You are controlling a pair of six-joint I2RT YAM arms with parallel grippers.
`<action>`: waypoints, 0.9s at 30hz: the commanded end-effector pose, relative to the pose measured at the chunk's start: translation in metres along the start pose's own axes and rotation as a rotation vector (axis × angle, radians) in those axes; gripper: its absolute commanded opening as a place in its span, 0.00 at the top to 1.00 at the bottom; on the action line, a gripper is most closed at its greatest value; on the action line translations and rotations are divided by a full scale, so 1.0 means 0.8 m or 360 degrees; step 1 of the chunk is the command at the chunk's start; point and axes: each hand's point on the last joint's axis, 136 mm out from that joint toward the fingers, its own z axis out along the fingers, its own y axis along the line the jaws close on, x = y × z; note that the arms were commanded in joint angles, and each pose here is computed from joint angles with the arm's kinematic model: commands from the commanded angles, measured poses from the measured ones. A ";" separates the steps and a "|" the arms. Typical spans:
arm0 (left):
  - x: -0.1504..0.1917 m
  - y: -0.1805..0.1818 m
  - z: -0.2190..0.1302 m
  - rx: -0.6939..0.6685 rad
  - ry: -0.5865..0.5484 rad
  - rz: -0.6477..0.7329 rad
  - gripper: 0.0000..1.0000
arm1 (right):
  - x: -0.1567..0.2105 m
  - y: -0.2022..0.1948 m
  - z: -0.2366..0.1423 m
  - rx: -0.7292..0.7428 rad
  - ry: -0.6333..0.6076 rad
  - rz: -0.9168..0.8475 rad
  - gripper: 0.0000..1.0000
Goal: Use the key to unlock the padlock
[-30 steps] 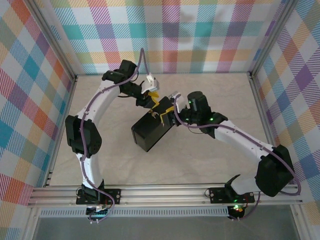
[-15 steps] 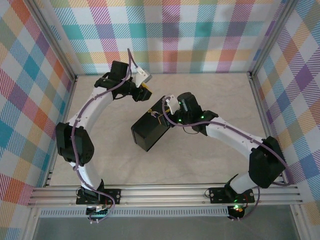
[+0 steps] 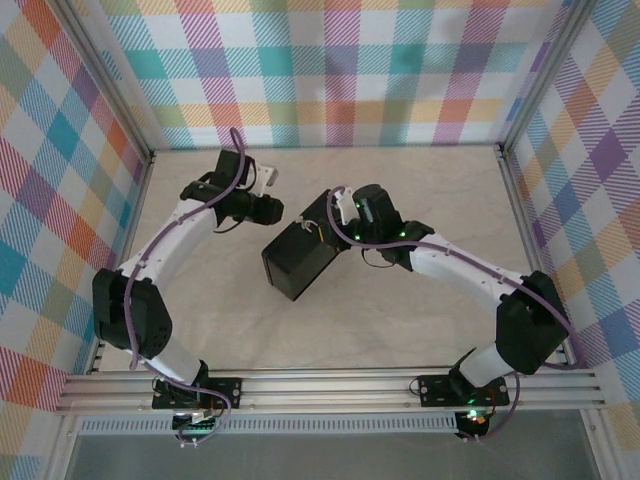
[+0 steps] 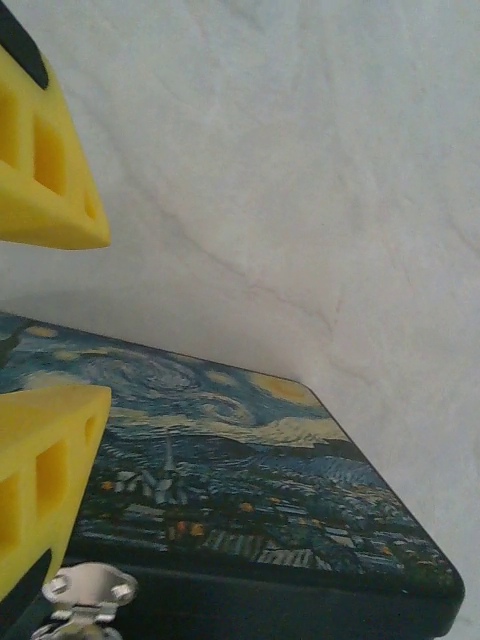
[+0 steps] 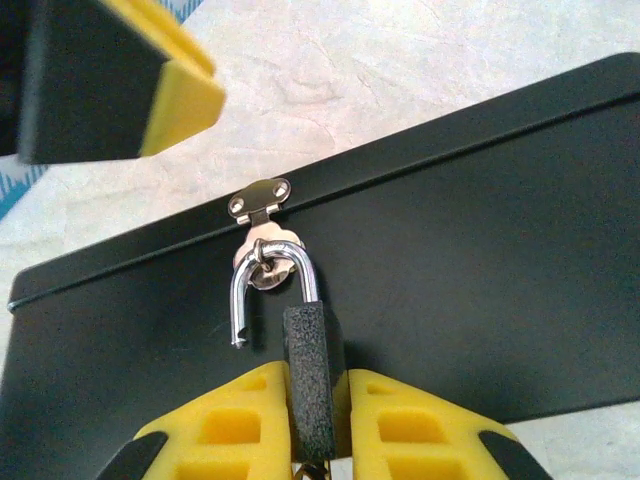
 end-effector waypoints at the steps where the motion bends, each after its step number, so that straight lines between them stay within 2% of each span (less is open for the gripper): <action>1: 0.019 -0.017 -0.041 0.0027 0.0029 -0.0160 0.61 | -0.032 0.007 -0.016 -0.0044 -0.0174 0.0245 1.00; 6: 0.059 -0.050 -0.054 0.0203 0.0137 -0.0139 0.63 | -0.035 0.002 -0.015 -0.0025 -0.0216 0.0414 1.00; 11: 0.083 -0.048 -0.042 0.0170 0.0217 -0.0128 0.64 | -0.033 -0.003 -0.012 0.0023 -0.0236 0.0514 1.00; 17: 0.083 -0.055 -0.030 0.0159 0.0251 -0.0082 0.66 | -0.039 0.000 -0.012 0.0081 -0.0307 0.0621 1.00; 27: 0.088 -0.104 -0.029 0.0329 0.0311 0.0020 0.73 | -0.048 -0.003 0.007 0.0219 -0.0415 0.0744 1.00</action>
